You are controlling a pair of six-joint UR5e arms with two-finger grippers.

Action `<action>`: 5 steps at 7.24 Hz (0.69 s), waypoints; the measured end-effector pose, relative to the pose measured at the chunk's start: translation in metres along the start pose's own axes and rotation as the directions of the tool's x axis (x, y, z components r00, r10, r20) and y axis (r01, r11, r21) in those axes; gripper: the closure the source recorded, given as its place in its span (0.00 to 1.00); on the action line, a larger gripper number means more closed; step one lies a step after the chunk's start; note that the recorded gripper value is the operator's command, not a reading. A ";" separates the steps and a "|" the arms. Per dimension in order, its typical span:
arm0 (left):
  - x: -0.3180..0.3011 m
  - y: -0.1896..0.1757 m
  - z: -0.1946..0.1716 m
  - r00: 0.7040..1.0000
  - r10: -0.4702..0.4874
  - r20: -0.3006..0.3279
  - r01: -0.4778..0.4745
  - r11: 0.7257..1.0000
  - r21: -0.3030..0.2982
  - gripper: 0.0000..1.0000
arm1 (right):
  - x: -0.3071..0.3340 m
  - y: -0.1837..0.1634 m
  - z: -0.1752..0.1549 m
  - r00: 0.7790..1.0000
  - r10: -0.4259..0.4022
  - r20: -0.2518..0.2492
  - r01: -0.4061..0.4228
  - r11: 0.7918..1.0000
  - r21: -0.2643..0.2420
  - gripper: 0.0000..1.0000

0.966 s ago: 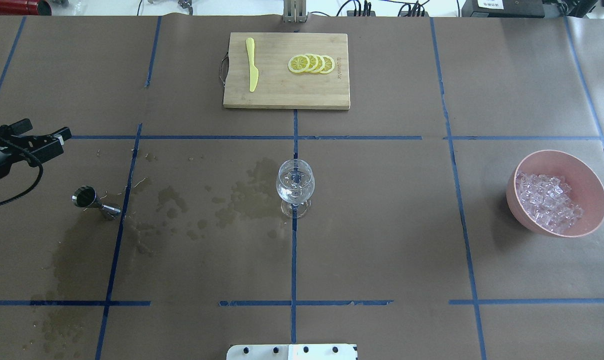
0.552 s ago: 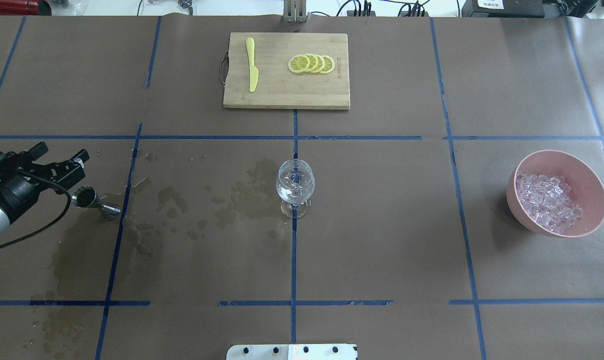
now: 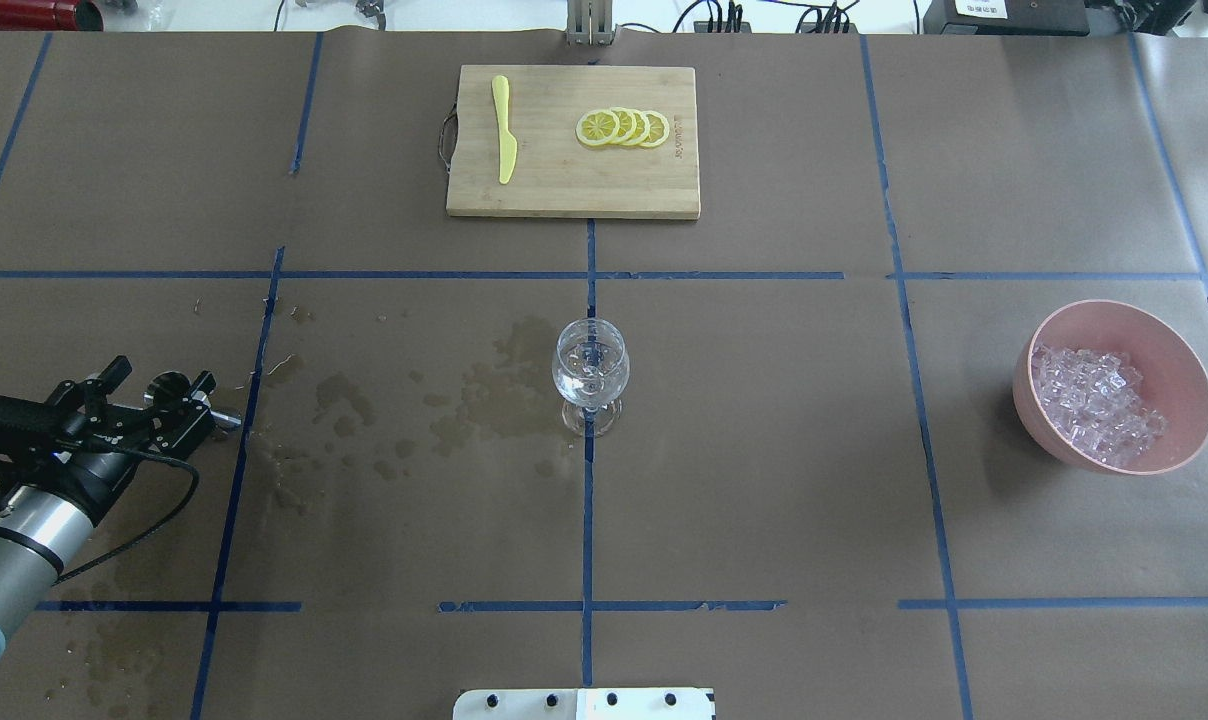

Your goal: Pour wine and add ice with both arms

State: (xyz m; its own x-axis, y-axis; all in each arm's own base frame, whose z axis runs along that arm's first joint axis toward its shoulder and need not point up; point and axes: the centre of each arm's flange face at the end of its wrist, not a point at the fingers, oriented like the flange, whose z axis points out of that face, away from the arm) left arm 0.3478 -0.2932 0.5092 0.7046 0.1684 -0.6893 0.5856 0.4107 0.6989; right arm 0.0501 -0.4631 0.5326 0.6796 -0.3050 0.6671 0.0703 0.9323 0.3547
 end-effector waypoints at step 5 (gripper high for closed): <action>0.006 0.038 0.013 1.000 -0.023 0.019 0.023 1.000 -0.004 0.18 | 0.000 -0.001 0.000 1.000 -0.001 0.000 0.001 1.000 0.001 0.00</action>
State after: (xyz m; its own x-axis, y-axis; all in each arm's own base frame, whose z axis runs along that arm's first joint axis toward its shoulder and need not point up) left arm 0.3801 -0.2883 0.5340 0.6987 0.1422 -0.7012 0.5996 0.4183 0.6823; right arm 0.0500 -0.4641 0.5319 0.6797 -0.3061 0.6665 0.0703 0.9317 0.3562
